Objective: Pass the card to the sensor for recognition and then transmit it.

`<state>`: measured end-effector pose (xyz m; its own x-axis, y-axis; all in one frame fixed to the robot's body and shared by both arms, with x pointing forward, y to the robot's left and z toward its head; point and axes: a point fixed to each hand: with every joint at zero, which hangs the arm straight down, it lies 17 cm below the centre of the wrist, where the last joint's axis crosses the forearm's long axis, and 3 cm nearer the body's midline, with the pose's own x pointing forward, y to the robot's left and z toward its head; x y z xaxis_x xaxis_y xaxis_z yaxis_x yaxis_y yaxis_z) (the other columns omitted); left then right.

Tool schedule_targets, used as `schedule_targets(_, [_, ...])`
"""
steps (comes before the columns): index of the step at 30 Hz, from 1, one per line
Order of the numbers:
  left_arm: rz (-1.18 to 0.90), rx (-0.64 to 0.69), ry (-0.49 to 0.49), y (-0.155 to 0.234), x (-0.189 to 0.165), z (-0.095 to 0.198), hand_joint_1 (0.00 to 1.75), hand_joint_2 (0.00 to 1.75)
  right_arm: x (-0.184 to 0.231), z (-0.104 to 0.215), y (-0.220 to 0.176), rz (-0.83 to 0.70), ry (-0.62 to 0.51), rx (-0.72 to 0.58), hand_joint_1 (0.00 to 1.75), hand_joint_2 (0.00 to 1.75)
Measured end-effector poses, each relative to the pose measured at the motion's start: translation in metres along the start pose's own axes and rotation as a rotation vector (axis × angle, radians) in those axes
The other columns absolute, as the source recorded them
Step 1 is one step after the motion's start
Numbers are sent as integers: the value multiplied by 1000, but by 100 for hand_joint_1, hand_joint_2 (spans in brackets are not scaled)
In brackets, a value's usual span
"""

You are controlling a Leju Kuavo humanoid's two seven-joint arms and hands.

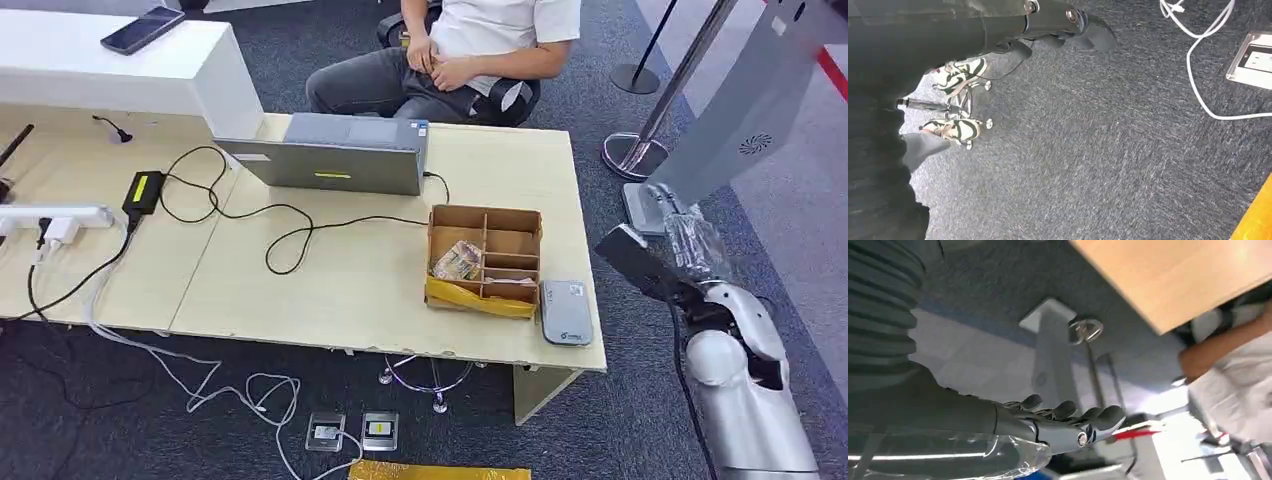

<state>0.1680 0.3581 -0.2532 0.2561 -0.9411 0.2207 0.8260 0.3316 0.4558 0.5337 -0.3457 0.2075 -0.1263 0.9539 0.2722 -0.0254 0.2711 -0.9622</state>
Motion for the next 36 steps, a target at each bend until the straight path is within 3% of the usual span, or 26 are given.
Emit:
schedule_targets(10, [-15, -8, -14, 6, 4, -2, 0, 175, 92, 22, 50, -61, -257, 194, 0, 175])
schedule_targets(36, [-20, -7, -15, 10, 3, -2, 0, 175, 140, 28, 73, 10, -381, 211, 0, 175])
